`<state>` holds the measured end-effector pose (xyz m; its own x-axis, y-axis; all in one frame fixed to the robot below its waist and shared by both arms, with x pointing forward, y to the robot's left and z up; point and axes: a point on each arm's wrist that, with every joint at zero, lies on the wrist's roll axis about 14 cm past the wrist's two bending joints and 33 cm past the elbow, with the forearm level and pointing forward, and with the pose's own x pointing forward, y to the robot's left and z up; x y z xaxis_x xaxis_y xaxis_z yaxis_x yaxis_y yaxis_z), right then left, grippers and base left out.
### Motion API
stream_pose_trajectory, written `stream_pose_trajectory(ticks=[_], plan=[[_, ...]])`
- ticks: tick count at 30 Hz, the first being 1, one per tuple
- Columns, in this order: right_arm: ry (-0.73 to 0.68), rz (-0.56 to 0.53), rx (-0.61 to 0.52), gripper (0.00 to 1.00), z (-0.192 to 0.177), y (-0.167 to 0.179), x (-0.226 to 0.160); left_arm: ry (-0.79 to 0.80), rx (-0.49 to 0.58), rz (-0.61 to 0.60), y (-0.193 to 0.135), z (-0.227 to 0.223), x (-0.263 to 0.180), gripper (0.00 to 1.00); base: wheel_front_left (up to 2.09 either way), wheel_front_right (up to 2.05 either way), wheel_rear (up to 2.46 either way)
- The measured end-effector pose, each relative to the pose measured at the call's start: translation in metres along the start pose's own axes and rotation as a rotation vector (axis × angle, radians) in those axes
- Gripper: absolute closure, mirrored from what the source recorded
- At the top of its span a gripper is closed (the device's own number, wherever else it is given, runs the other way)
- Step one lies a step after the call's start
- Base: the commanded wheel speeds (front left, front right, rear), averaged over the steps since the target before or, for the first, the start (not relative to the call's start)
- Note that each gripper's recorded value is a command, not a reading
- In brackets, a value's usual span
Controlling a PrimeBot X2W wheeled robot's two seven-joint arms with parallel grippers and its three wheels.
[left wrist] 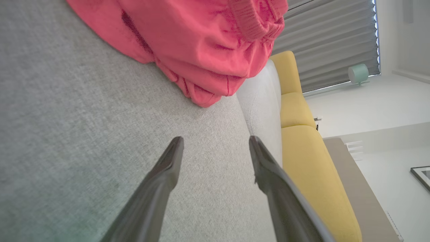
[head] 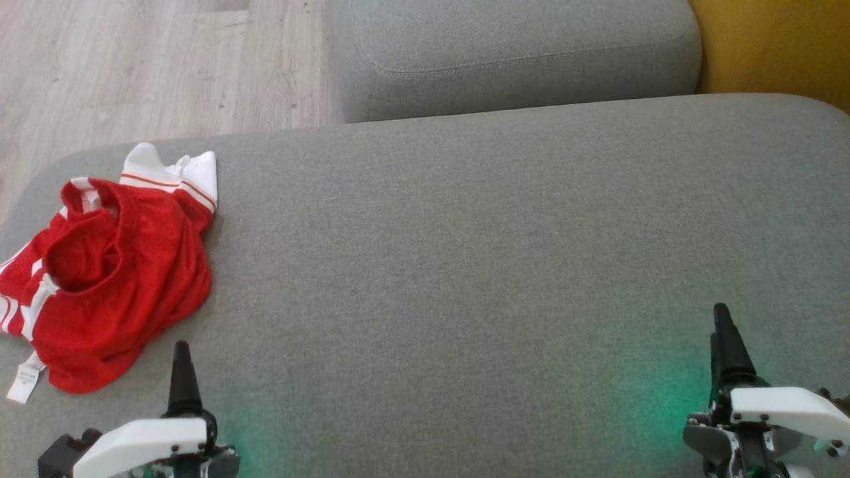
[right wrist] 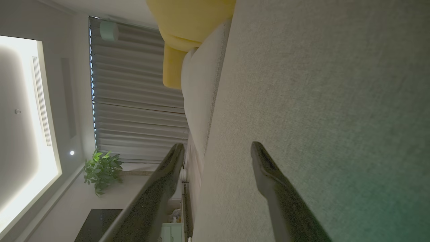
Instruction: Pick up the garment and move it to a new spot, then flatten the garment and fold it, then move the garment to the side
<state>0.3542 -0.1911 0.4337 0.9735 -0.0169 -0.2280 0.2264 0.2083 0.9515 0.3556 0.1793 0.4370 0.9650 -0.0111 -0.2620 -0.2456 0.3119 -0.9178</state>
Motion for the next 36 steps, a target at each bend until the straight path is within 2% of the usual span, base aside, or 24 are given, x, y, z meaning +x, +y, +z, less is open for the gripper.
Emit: stream_pose_trajectory(ticks=[7,12,18,36], plan=[[0.015,0.004,-0.090,0.00,-0.005,0.001,0.001,-0.007,0.044,-0.003,-0.003,0.001,0.001,0.00,0.00,0.00,0.00],[0.032,0.034,-0.242,0.00,-0.012,0.011,0.004,-0.023,0.138,-0.006,-0.008,0.002,0.003,0.00,0.00,0.00,0.00],[0.059,0.071,-0.366,0.00,-0.023,0.021,0.005,-0.041,0.236,-0.024,-0.017,0.003,0.004,0.00,0.00,0.00,0.00],[0.076,0.139,-0.629,0.00,-0.039,0.033,0.003,-0.080,0.488,-0.057,-0.035,-0.001,0.004,0.00,0.00,0.00,0.00]])
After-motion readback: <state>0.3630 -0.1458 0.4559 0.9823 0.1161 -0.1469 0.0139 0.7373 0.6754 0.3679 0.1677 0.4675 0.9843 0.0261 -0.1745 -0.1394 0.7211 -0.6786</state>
